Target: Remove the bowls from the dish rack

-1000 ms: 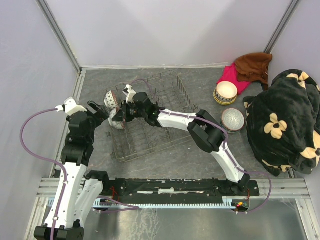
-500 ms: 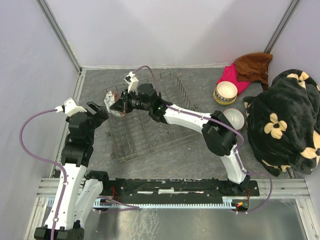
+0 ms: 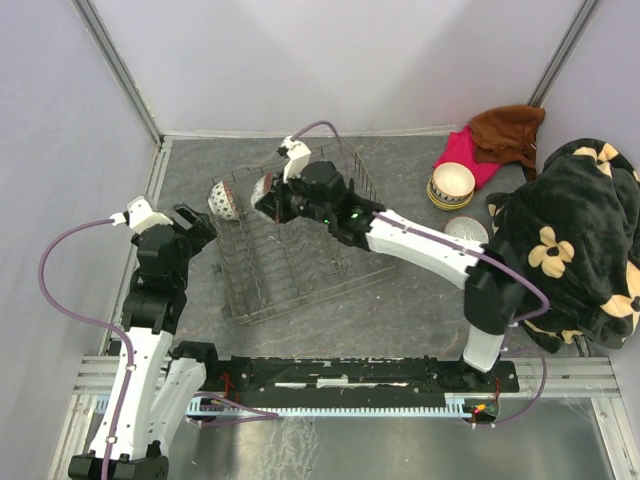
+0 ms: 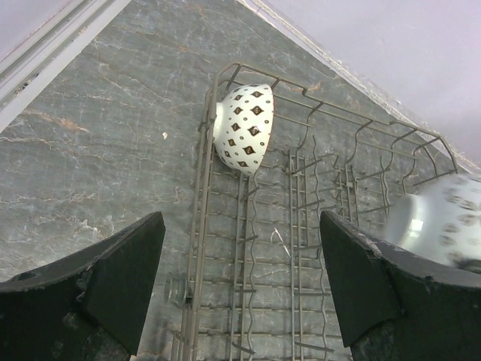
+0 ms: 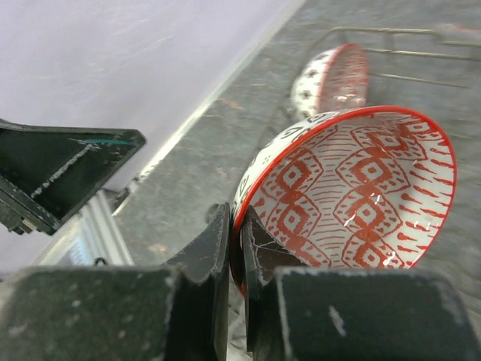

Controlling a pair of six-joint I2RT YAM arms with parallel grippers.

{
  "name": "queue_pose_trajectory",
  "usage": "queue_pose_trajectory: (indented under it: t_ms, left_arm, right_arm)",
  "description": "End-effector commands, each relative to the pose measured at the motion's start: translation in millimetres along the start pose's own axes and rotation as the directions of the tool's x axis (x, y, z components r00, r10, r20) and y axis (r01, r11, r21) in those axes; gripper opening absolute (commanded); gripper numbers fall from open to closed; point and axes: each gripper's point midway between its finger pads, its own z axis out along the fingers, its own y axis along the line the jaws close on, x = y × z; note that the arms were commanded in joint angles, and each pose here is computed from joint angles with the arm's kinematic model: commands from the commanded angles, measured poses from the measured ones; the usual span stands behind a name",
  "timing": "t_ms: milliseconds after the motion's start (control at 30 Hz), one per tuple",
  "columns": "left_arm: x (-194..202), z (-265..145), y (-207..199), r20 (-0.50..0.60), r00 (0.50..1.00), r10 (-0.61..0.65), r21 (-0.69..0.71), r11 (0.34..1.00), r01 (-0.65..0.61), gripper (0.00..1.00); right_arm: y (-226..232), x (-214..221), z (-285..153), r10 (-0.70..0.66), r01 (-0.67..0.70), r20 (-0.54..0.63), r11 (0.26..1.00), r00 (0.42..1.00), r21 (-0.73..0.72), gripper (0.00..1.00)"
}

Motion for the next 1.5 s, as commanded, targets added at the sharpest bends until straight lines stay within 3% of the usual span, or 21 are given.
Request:
queue_pose_trajectory:
  t_ms: [0,133,333,567,733,1000,1467]
  left_arm:
    - [-21.5,-3.3,-10.8,0.059,0.998,-0.033,0.030,0.999,0.031,0.90]
    - [-17.8,0.6,-13.1,0.049,0.998,-0.039,0.040,0.999,0.037,0.90]
    - [-12.0,7.7,-14.7,0.037,0.998,-0.043,0.043,0.998,0.041,0.90]
    - [-6.6,12.5,-15.7,0.025,0.999,-0.044,0.048,0.998,0.043,0.90]
    - [-2.5,15.0,-17.2,0.015,0.999,-0.045,0.057,0.997,0.044,0.90]
    - [-1.1,16.5,-18.8,0.010,0.999,-0.048,0.063,0.997,0.047,0.90]
    - [0.1,19.1,-20.4,0.001,0.999,-0.047,0.065,0.997,0.047,0.90]
  right_arm:
    - [-31.5,-74.8,-74.3,-0.149,0.115,0.120,0.961,0.981,0.252,0.01]
    - [-78.0,-80.7,-134.4,-0.198,0.148,0.056,0.868,0.979,0.475,0.01]
    - [-138.7,-73.7,-232.2,-0.203,0.218,-0.112,0.631,0.973,0.745,0.01]
    - [-185.0,-41.0,-314.7,-0.067,0.268,-0.265,0.434,0.962,0.860,0.01]
    - [-216.0,-18.0,-347.6,0.029,0.289,-0.318,0.343,0.948,0.894,0.01]
    - [-263.8,19.2,-372.9,0.174,0.243,-0.305,0.308,0.936,0.920,0.01]
    - [-309.9,53.4,-362.2,0.278,0.135,-0.238,0.346,0.931,0.929,0.01]
